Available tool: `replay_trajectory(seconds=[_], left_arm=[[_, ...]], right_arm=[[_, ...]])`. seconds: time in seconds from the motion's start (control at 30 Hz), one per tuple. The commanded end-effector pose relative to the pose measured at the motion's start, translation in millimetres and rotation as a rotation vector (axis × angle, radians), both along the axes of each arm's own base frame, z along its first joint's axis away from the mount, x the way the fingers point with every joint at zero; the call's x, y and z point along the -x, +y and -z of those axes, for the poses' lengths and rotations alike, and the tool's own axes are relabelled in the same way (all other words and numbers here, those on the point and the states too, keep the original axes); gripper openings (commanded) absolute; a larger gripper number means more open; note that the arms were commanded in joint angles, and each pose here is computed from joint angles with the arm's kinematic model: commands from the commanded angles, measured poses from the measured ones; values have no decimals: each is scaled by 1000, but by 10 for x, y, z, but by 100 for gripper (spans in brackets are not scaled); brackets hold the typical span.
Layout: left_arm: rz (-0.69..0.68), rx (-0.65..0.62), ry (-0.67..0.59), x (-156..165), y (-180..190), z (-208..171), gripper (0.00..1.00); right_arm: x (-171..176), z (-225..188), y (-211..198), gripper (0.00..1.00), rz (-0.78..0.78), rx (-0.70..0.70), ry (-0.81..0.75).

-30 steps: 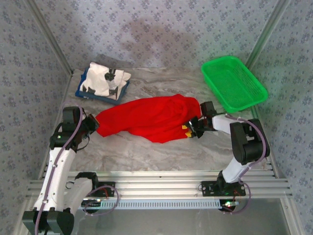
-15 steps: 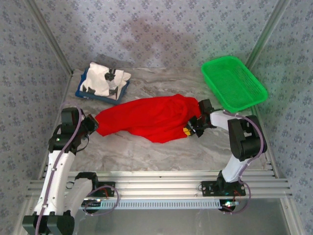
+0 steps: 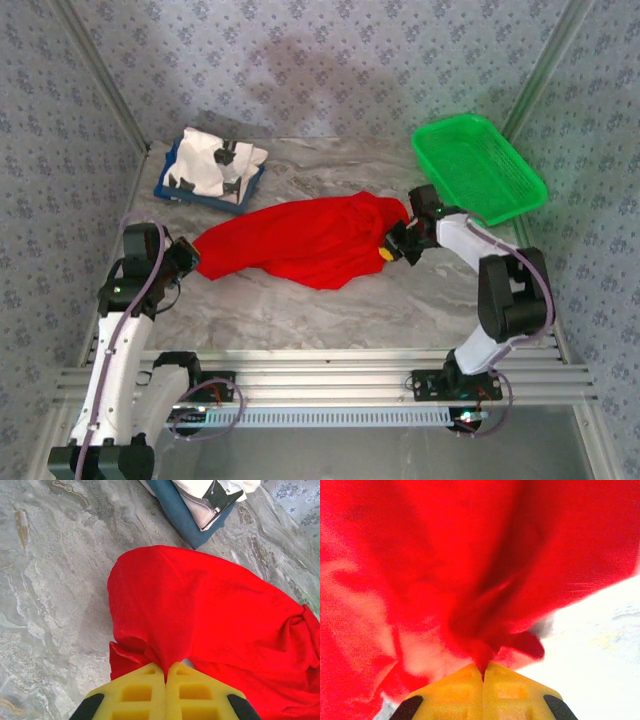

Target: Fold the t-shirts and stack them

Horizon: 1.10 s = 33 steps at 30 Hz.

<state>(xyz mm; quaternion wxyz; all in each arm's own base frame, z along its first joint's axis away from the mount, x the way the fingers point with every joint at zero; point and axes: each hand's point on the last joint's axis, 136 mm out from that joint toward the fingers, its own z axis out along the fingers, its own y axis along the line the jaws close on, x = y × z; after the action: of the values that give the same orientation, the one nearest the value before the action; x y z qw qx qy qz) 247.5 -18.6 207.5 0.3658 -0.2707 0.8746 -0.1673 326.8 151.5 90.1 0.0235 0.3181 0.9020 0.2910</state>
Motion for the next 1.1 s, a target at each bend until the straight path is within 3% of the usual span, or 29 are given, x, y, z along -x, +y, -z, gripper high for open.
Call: replay_trajectory(seconds=[0.0,0.27,0.6,0.8,1.07], left_arm=[[-1,-23,-91,-87,36,-394,0],[-5,-62,-279,-292,77,-1360,0],[7,-46,-490,-516,36,-2363,0],[67,-33,-706,-638,-73,-3254,0],[138,-50,-940,-539,-186,-4290,0]], right_arm=[[-20,-669,11,0,-66,-15,-135],[-223,-2136,-267,0,-13,-141,-466],[-291,-3080,-480,0,29,-299,-652],[-278,-3913,-648,0,39,-383,-862],[-175,-4872,-1023,0,76,-392,-1109]])
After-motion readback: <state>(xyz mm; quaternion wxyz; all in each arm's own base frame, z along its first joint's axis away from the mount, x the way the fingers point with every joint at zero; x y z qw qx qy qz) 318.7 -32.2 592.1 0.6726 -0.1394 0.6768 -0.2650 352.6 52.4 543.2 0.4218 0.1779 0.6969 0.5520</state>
